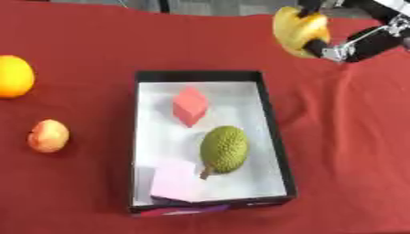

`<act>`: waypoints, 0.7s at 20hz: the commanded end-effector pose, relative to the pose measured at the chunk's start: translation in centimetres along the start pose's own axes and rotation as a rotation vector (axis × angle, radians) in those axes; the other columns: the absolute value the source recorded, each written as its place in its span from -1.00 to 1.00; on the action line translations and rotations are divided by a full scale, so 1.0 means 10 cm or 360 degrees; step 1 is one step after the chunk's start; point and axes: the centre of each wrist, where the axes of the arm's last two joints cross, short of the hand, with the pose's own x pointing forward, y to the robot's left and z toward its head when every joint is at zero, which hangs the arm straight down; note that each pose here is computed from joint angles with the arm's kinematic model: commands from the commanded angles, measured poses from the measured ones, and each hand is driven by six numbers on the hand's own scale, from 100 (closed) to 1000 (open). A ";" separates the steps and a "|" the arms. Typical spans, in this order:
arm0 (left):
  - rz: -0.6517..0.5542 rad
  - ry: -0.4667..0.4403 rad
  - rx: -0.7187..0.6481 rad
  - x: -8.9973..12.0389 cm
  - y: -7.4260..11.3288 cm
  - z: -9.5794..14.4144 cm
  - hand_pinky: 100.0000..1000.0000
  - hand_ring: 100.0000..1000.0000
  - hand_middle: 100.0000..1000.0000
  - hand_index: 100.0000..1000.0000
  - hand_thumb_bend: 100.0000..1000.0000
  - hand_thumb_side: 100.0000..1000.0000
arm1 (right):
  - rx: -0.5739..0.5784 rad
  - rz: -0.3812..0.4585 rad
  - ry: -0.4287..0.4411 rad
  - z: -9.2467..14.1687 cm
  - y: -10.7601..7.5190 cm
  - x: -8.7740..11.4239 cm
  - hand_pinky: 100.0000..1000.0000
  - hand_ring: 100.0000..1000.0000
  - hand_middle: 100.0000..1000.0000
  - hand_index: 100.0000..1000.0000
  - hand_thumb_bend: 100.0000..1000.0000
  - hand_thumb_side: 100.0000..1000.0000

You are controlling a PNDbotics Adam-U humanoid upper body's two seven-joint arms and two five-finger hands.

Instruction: Pick up objects on the table and place them in the box.

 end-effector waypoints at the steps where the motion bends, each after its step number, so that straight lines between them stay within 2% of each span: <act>1: -0.0080 -0.0076 0.0008 0.10 0.13 -0.11 0.52 0.54 0.19 0.44 -1.00 0.26 | 0.0114 0.0058 -0.0085 -0.21 0.02 0.22 0.43 -0.14 -0.39 0.27 -0.69 -0.81; 8: -0.0155 -0.0101 -0.0008 0.11 0.21 -0.15 0.52 0.54 0.19 0.45 -1.00 0.24 | 0.0238 0.0055 -0.0116 -0.52 0.21 0.43 0.42 -0.13 -0.39 0.26 -0.71 -0.73; 14: -0.0206 -0.0120 -0.0020 0.11 0.27 -0.18 0.52 0.54 0.19 0.45 -1.00 0.23 | 0.0287 0.0038 -0.0134 -0.64 0.31 0.41 0.42 -0.14 -0.39 0.26 -0.76 -0.75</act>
